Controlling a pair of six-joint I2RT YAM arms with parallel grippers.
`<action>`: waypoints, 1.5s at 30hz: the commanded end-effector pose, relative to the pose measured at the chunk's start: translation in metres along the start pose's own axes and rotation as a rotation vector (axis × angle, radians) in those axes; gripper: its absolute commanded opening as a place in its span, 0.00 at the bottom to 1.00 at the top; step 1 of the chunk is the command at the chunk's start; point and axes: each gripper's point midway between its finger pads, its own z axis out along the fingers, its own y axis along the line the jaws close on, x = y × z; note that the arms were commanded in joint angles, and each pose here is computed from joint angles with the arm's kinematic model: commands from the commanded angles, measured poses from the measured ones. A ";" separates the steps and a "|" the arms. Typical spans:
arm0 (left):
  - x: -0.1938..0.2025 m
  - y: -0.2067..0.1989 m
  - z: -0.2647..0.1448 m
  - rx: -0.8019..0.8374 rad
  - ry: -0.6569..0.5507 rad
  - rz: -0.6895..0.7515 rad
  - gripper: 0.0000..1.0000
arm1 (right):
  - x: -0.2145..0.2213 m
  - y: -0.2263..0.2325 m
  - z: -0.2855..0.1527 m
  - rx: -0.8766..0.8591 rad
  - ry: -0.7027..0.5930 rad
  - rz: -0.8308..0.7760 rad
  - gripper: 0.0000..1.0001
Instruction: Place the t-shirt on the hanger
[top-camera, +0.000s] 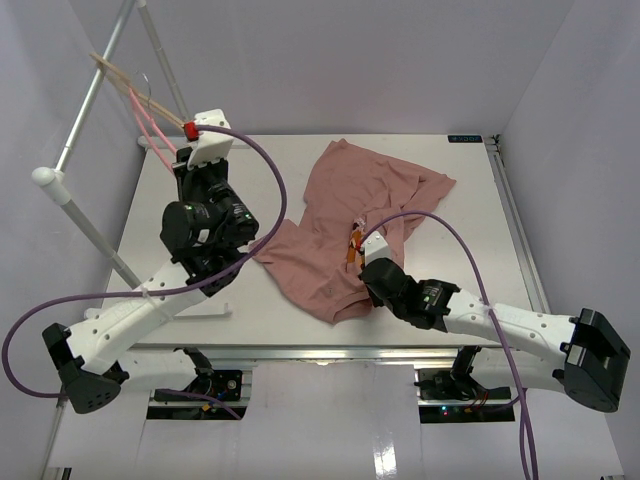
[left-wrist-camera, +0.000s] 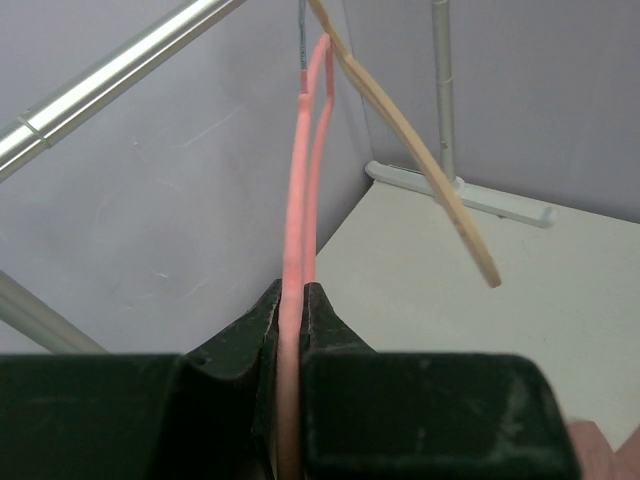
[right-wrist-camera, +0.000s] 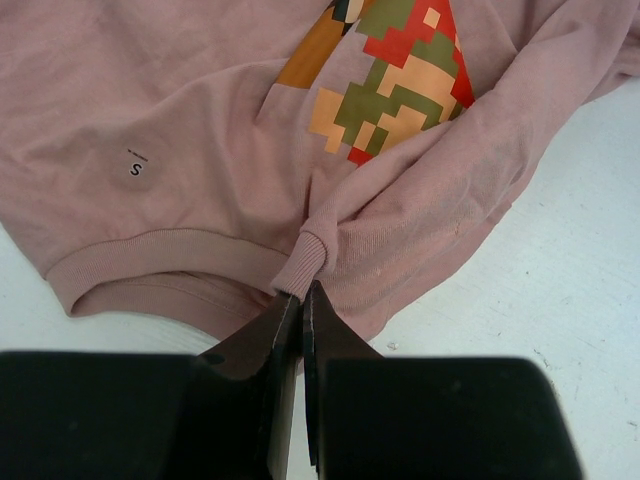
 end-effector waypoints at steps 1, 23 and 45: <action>-0.013 0.033 -0.004 0.000 0.021 -0.104 0.00 | -0.020 0.002 -0.002 0.010 -0.044 0.013 0.08; -0.022 0.013 -0.021 0.098 0.001 -0.099 0.00 | -0.016 -0.003 0.002 0.056 -0.019 0.000 0.08; -0.035 -0.040 -0.069 0.299 -0.047 -0.065 0.00 | -0.014 -0.010 0.002 0.105 -0.017 0.021 0.08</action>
